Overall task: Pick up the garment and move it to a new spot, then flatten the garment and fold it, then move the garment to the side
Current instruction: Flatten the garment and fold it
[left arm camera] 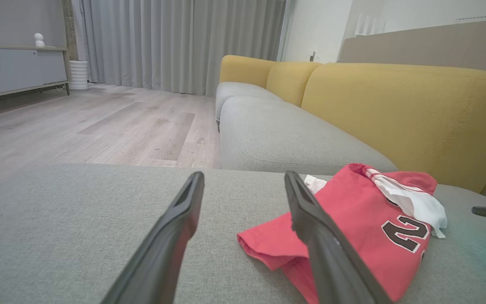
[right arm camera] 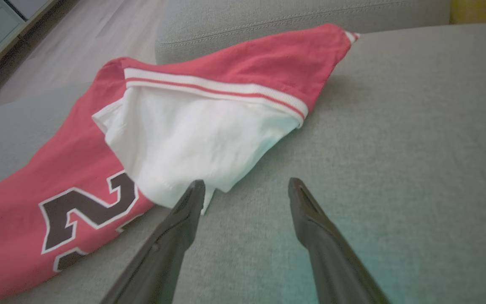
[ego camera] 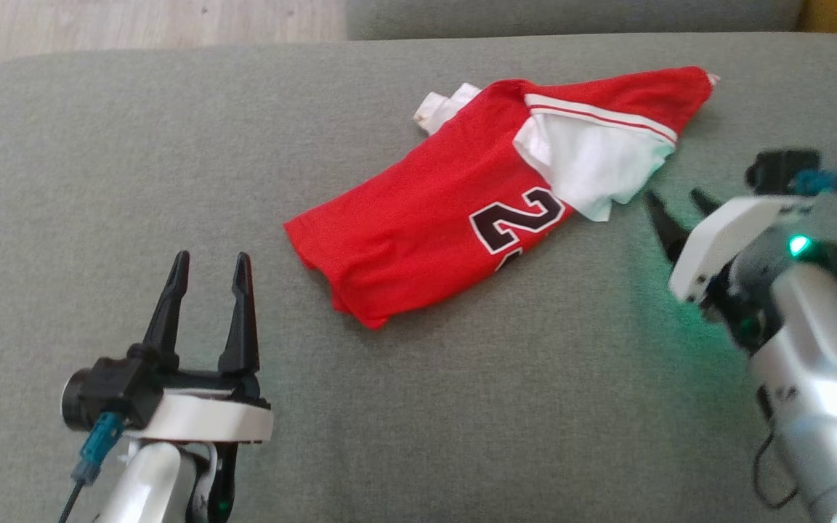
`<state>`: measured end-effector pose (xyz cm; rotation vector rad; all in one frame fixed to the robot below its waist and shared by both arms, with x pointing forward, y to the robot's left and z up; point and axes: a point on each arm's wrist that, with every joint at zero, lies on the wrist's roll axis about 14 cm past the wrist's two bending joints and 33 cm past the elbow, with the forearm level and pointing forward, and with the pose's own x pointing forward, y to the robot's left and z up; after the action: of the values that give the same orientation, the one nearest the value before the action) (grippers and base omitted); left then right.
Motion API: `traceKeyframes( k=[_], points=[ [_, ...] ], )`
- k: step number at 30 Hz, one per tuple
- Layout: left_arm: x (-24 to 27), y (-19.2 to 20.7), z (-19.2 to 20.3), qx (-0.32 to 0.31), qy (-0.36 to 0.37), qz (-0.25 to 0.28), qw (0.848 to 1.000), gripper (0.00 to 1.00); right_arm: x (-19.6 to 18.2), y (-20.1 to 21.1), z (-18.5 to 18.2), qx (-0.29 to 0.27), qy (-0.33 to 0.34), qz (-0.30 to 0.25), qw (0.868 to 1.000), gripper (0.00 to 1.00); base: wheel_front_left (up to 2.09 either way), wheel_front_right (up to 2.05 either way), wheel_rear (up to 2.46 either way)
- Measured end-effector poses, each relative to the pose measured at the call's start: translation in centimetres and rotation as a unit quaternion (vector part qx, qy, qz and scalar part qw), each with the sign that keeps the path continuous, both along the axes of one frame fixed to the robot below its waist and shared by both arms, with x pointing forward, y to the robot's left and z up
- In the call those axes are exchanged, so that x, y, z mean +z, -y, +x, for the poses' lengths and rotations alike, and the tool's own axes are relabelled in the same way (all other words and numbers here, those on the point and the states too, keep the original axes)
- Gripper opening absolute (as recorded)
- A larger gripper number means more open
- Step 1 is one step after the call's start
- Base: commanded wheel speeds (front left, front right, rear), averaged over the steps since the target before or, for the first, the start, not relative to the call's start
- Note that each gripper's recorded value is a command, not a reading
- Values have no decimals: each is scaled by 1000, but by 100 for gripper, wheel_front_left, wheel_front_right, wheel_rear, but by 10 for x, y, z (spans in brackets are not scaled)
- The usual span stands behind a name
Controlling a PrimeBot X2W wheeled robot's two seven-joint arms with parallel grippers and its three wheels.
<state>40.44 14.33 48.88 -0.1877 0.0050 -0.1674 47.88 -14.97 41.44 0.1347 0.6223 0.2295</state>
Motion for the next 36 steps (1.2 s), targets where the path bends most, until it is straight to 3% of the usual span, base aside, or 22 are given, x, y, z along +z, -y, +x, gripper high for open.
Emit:
traceKeyframes(
  k=[6, 19, 30, 36],
  points=[
    [2, 2, 0, -3, 3, 0, 1000, 100, -12, -15, -22, -25, -13, 55, 998, 100, 0, 0, 0],
    [-8, -14, -7, 18, -13, 6, 1000, 100, -29, -21, 6, -95, -66, 111, 987, 100, 0, 0, 0],
    [-10, -26, -7, 35, -17, 10, 999, 100, -27, -42, 29, -87, -65, 120, 987, 100, 0, 0, 0],
    [-6, -21, -5, 29, -13, 4, 999, 100, 1, -53, 36, -63, -21, 136, 989, 100, 0, 0, 0]
  ],
)
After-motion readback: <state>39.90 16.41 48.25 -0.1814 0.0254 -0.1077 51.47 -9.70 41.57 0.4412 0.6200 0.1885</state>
